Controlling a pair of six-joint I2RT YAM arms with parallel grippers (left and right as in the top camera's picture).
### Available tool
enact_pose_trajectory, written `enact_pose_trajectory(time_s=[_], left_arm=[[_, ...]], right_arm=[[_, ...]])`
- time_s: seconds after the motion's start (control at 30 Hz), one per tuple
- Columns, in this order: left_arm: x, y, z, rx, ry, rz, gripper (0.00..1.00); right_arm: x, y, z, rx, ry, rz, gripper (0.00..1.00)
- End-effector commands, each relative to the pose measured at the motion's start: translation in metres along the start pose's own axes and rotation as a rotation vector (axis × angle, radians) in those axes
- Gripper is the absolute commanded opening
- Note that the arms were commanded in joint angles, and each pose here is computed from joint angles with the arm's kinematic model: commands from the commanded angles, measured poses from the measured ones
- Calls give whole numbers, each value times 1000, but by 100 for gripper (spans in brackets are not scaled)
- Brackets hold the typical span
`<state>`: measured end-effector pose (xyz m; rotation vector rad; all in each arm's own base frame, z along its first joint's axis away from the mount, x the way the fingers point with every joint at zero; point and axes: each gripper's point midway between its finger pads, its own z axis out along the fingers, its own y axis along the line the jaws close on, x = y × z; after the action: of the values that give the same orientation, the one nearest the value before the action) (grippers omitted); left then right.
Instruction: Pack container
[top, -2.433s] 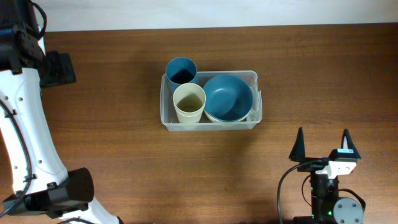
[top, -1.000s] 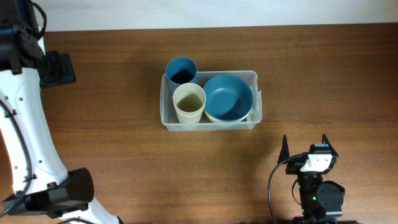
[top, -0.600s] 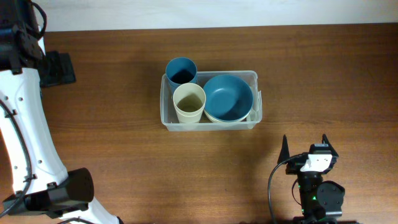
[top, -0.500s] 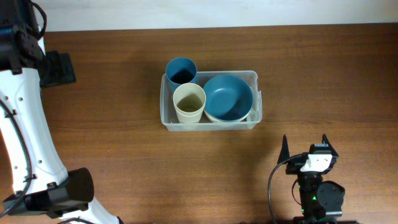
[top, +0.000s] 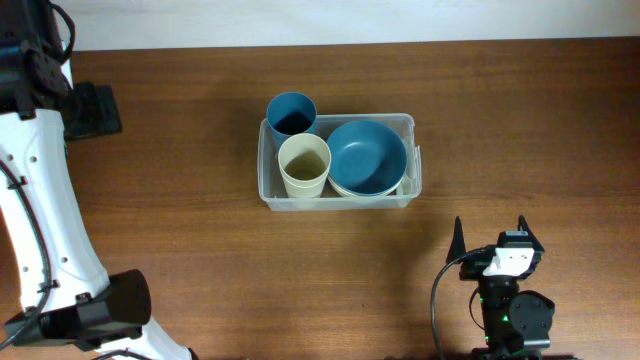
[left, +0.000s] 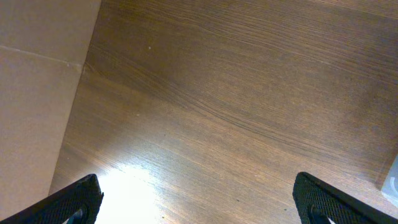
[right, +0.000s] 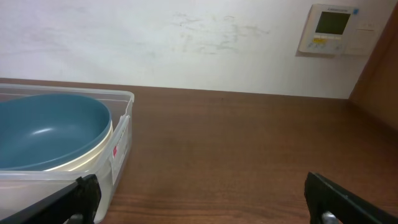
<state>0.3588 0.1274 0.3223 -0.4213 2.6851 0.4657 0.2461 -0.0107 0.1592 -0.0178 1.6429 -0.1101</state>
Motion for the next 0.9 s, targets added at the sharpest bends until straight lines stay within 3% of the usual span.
enact_pose_trajectory(time_s=[0.0, 0.17, 0.27, 0.4, 0.63, 0.87], left_arm=[[-2, 7, -13, -10, -41, -13, 100], [1, 6, -13, -9, -32, -10, 100], [-9, -10, -14, 90, -71, -20, 100], [-47, -30, -23, 208, -219, -48, 100], [-118, -29, -48, 241, -531, -107, 100], [-136, -34, -82, 321, -752, -119, 100]], right_arm=[[3, 0, 0, -3, 5, 5, 99], [3, 0, 0, -3, 5, 5, 99], [3, 0, 0, -3, 5, 5, 99], [3, 0, 0, -3, 5, 5, 99], [3, 0, 0, -3, 5, 5, 99], [3, 0, 0, -3, 5, 5, 99]])
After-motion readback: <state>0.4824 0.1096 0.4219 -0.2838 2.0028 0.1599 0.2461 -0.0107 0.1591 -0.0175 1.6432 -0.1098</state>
